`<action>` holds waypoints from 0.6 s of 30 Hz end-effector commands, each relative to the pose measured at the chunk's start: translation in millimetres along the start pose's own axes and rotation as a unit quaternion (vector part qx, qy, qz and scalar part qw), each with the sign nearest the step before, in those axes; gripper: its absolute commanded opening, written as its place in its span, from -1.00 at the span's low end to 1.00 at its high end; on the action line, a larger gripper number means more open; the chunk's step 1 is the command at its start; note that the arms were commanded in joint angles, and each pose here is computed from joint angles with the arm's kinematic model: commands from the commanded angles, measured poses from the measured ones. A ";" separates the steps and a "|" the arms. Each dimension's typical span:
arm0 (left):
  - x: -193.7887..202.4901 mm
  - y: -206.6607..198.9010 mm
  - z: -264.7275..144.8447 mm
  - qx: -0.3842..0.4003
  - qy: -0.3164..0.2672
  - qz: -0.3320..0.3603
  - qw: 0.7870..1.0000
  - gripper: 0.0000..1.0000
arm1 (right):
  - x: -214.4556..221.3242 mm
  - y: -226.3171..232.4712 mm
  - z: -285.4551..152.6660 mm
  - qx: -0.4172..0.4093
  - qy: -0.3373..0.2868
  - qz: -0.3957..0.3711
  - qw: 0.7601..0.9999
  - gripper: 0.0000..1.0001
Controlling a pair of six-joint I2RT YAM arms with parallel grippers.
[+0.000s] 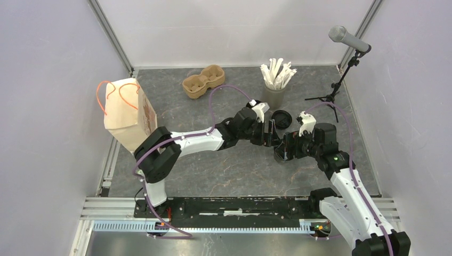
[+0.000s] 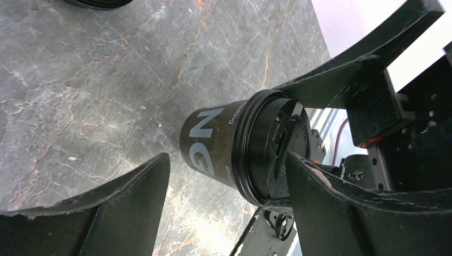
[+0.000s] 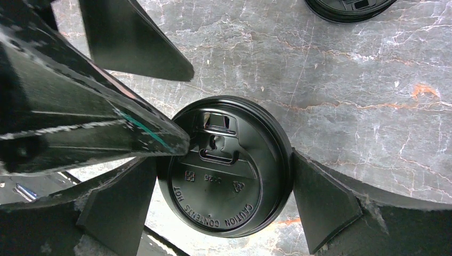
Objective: Pack the takeout coffee
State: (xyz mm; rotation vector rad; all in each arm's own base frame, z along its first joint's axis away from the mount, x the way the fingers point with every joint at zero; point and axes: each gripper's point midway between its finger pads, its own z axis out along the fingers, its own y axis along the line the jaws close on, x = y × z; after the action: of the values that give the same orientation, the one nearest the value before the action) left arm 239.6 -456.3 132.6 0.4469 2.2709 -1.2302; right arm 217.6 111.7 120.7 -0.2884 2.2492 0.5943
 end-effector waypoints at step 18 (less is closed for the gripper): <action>24.3 12.9 29.1 0.010 0.026 0.000 1.000 0.63 | -3.2 -18.8 8.4 0.039 -0.013 -0.012 0.999 0.96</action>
State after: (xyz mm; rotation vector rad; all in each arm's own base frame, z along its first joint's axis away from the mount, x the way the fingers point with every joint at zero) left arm 238.4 -462.4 84.3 0.4650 2.3524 -1.2099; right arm 218.2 106.9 99.6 -0.2717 2.3057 0.5625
